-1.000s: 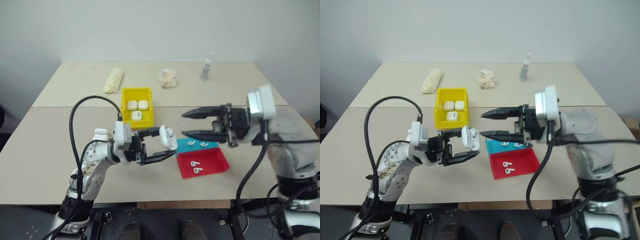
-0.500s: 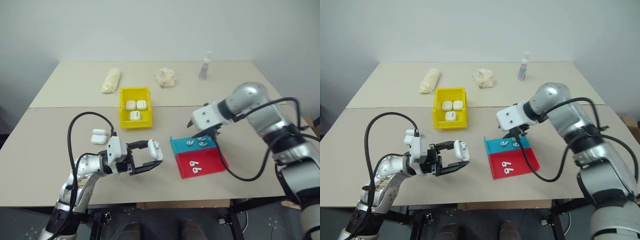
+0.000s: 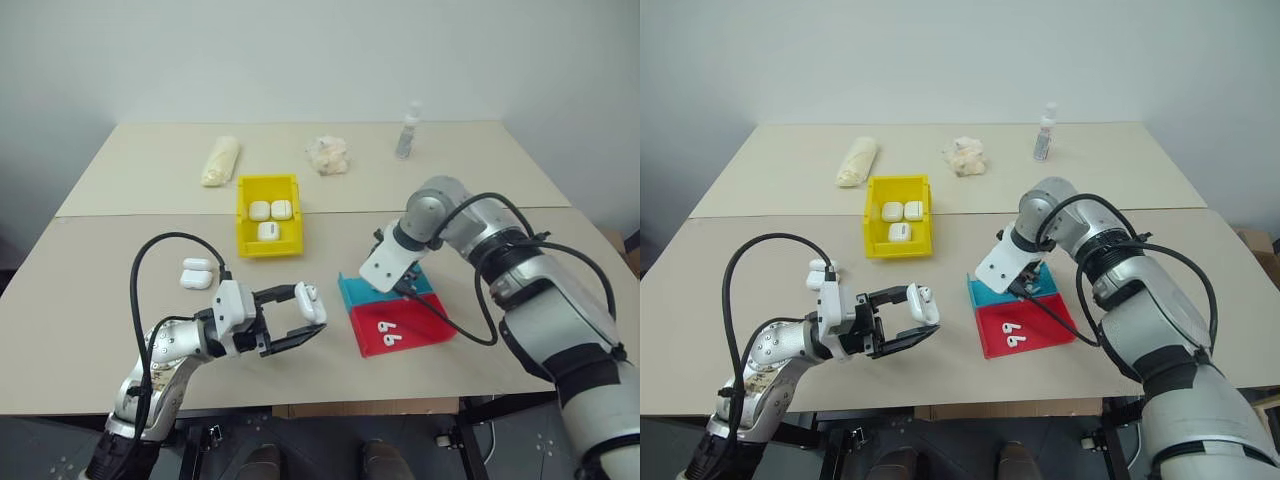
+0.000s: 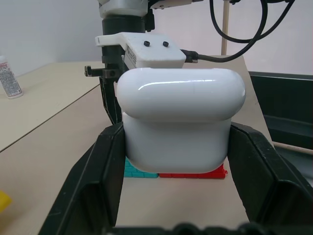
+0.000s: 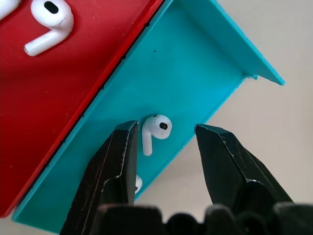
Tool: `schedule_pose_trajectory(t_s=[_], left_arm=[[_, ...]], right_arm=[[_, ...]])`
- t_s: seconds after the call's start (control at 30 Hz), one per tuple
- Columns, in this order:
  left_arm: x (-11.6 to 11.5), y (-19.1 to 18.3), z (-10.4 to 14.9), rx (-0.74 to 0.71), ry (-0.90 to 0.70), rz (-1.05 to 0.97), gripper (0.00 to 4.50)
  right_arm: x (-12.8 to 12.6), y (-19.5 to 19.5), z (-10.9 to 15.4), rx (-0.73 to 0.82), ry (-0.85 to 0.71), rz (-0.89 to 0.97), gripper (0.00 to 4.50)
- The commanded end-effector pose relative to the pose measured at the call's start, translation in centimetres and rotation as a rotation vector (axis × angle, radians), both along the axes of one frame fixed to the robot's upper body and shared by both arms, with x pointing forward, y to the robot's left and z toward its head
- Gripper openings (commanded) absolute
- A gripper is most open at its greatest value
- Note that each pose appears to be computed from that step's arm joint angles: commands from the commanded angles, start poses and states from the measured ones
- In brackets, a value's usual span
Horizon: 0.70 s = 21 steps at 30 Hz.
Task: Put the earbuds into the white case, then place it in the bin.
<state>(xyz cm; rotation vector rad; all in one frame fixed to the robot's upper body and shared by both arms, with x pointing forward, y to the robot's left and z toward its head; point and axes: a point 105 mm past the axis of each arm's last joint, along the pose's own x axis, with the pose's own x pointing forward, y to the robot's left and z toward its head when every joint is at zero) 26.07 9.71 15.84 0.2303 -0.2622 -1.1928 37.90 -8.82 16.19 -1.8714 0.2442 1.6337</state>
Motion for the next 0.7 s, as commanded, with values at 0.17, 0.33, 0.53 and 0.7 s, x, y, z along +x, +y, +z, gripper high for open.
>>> schedule_pose_trajectory(t_s=[0.17,0.33,0.53,0.7], left_arm=[[-0.5,-0.3,1.1,0.006,-0.055,-0.004,2.79],[-0.6,-0.3,1.0,0.007,-0.053,-0.001,2.79],[-0.7,-0.4,0.9,0.012,-0.053,0.004,2.79],[-0.7,-0.5,0.9,0.010,-0.054,0.009,2.79]], right_arm=[[0.5,0.3,0.2,-0.026,-0.048,0.043,2.25],[0.7,0.2,-0.2,-0.045,-0.061,0.058,2.25],[0.9,0.3,-0.2,-0.051,-0.075,0.067,2.25],[1.0,0.2,-0.3,-0.064,-0.080,0.070,2.25]])
